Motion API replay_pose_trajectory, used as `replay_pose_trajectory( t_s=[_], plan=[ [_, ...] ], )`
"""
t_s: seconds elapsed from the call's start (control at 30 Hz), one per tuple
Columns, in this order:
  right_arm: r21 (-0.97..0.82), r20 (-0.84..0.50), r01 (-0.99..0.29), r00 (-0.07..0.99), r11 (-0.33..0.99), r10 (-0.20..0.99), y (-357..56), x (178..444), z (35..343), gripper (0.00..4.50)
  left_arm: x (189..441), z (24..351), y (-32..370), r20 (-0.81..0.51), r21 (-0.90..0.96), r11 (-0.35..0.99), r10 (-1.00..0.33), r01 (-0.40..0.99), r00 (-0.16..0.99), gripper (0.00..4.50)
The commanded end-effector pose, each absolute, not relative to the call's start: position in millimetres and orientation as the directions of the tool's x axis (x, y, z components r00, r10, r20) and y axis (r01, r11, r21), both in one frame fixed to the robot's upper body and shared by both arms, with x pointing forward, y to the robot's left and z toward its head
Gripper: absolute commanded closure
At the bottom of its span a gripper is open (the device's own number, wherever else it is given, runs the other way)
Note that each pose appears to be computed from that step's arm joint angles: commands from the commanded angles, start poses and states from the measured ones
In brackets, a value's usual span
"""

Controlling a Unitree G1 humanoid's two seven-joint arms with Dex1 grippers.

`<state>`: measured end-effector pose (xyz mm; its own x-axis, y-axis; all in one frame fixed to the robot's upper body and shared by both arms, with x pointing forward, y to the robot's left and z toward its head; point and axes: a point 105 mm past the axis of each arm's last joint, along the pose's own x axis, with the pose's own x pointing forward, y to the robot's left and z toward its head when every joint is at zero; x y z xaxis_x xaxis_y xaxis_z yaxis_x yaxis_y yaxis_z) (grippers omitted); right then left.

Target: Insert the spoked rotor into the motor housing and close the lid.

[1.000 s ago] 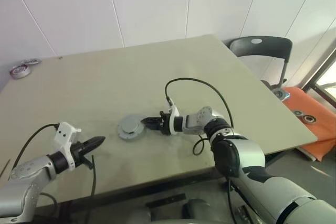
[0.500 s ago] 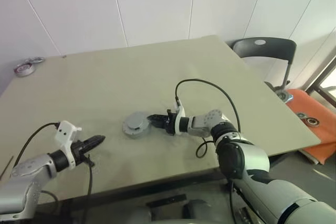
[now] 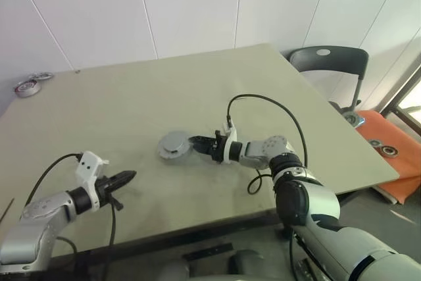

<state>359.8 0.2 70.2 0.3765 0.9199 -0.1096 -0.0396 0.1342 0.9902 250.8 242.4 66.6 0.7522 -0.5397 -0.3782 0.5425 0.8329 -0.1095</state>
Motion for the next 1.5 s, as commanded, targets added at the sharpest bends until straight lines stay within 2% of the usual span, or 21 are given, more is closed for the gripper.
replay_pose_trajectory(
  t_s=[0.03,0.17,0.33,0.5,0.83,1.5],
  plan=[
    [0.989,0.112,-0.136,0.377,-0.065,0.920,3.7,365.3,114.6,2.95,255.3,74.7,241.4,-0.357,-0.083,0.830,-0.542,0.552,0.761,4.50],
    [0.983,0.161,-0.146,0.354,-0.115,0.921,-0.5,359.9,122.2,2.95,258.2,77.3,242.0,-0.344,-0.088,0.829,-0.545,0.552,0.765,4.50],
    [0.979,0.189,-0.141,0.331,-0.150,0.924,-1.6,352.9,126.8,2.95,275.6,95.5,234.8,-0.199,-0.144,0.838,-0.545,0.526,0.814,4.50],
    [0.977,0.197,-0.147,0.334,-0.156,0.922,-3.5,352.6,129.3,2.95,278.5,99.3,226.2,-0.148,-0.222,0.819,-0.565,0.530,0.811,4.50],
    [0.980,0.186,-0.130,0.339,-0.150,0.922,-2.5,351.4,126.4,2.95,278.7,95.5,227.5,-0.169,-0.238,0.821,-0.560,0.518,0.811,4.50],
    [0.996,0.027,-0.088,0.362,0.005,0.932,-0.7,352.4,96.6,2.95,278.2,87.3,229.5,-0.201,-0.217,0.845,-0.529,0.489,0.824,4.50]
  ],
)
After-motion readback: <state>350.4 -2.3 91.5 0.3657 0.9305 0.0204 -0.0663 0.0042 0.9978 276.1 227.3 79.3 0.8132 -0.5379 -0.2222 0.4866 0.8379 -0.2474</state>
